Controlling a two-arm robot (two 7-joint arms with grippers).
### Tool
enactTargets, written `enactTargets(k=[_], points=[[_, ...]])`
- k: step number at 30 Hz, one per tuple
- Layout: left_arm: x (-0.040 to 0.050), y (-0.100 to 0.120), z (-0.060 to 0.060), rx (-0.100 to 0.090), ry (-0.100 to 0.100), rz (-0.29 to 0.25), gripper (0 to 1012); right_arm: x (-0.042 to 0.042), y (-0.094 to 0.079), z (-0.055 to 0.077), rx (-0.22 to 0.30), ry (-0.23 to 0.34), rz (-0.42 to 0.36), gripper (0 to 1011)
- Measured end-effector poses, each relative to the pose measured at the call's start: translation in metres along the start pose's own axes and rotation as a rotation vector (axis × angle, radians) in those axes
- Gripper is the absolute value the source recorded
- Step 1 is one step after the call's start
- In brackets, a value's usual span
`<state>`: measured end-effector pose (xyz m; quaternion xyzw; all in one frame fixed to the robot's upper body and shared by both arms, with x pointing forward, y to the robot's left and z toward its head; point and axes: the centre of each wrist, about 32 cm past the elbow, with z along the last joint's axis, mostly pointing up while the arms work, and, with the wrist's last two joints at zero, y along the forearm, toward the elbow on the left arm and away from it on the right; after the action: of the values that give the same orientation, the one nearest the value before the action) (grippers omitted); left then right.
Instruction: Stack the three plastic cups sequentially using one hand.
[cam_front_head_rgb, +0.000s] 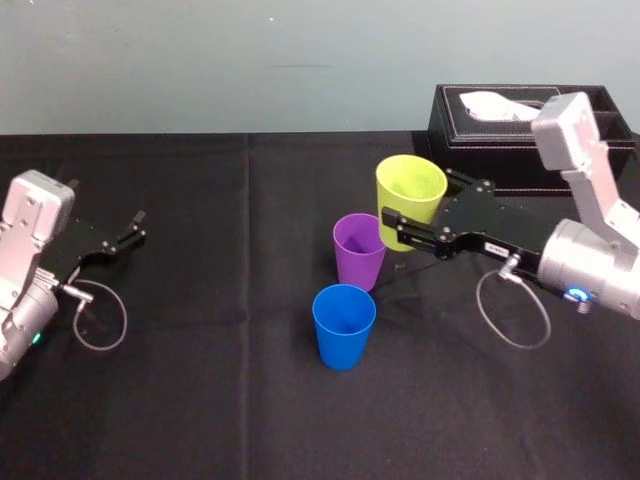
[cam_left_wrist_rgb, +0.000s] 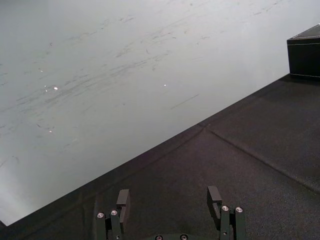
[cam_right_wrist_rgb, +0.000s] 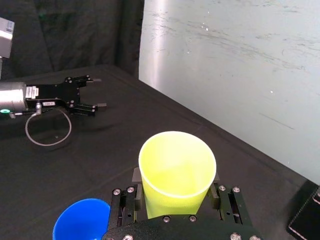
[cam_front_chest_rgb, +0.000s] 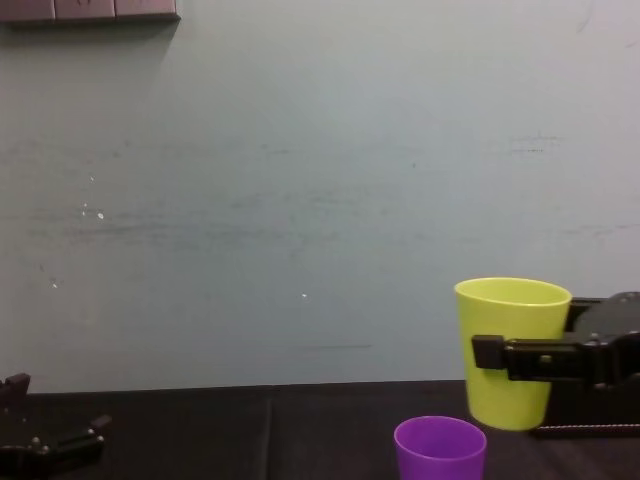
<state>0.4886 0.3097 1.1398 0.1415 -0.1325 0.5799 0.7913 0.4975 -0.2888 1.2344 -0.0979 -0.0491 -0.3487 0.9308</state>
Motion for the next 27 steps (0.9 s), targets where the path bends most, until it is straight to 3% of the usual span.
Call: enactTargets(k=[11,27], points=[[0.0,0.0,0.0,0.0,0.0,0.0,1011,0.0023,0.03,-0.002,-0.018,0.002,0.018,734],[0.0,0.0,0.0,0.0,0.0,0.0,1011,0.0029,0.047,-0.006,-0.035,-0.002,0.041,734]])
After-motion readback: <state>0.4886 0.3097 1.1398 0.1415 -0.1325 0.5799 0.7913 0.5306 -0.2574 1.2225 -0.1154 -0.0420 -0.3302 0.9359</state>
